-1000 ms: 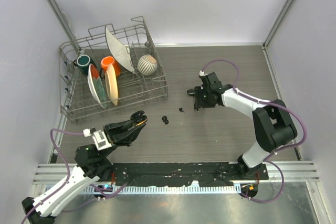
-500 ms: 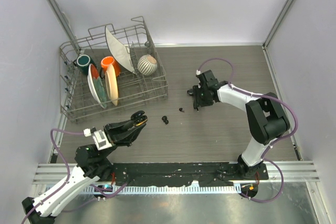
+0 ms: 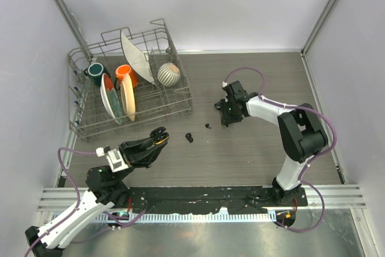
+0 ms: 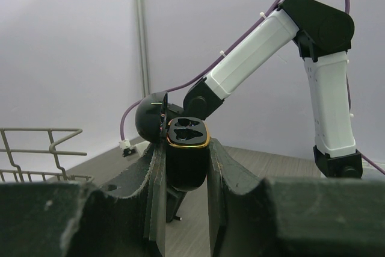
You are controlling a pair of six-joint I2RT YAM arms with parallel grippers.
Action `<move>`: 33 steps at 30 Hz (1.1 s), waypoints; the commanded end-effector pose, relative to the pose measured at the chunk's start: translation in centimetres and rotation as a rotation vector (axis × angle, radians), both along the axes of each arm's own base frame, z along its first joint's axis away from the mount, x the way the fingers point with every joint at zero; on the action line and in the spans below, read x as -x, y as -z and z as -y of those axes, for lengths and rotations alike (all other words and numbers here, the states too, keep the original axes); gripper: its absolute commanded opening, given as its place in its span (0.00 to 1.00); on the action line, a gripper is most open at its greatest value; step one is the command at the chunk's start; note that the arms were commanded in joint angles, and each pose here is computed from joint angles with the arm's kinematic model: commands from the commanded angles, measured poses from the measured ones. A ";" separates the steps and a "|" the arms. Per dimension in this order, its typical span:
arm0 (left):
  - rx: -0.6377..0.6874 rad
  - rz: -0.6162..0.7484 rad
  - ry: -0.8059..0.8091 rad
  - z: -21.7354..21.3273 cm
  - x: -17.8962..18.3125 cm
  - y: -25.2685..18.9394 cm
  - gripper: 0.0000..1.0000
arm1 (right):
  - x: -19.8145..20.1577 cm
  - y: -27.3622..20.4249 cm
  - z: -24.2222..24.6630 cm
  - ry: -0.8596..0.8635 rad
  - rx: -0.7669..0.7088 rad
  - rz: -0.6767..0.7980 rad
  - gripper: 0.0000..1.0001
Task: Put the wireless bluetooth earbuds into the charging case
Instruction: Pick up the earbud from the center of the board.
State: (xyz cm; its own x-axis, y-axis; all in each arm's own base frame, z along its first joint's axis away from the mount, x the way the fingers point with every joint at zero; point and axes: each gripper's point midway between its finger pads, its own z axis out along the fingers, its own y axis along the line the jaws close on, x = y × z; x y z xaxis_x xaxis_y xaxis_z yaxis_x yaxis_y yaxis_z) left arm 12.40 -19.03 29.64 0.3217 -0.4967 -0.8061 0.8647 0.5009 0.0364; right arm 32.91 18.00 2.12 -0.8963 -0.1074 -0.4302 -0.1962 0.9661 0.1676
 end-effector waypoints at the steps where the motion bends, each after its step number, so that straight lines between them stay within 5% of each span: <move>1: -0.019 -0.026 0.004 0.5 -0.4 1.9 0.00 | -1.0 -1.0 -1.0 -0.026 -0.001 0.035 0.39; 33: -0.016 -0.026 0.010 0.4 -0.2 1.8 0.00 | -0.4 0.1 0.2 -0.009 0.106 0.019 0.25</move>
State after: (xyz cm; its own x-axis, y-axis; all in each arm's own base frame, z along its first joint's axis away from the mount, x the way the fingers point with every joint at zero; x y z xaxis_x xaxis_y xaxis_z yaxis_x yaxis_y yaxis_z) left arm 12.40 -19.04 29.62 0.3203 -0.4968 -0.8066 0.8651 0.5003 0.0353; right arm 32.91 17.88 1.91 -0.8892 -0.1468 -0.4334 -0.2052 0.9745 0.0908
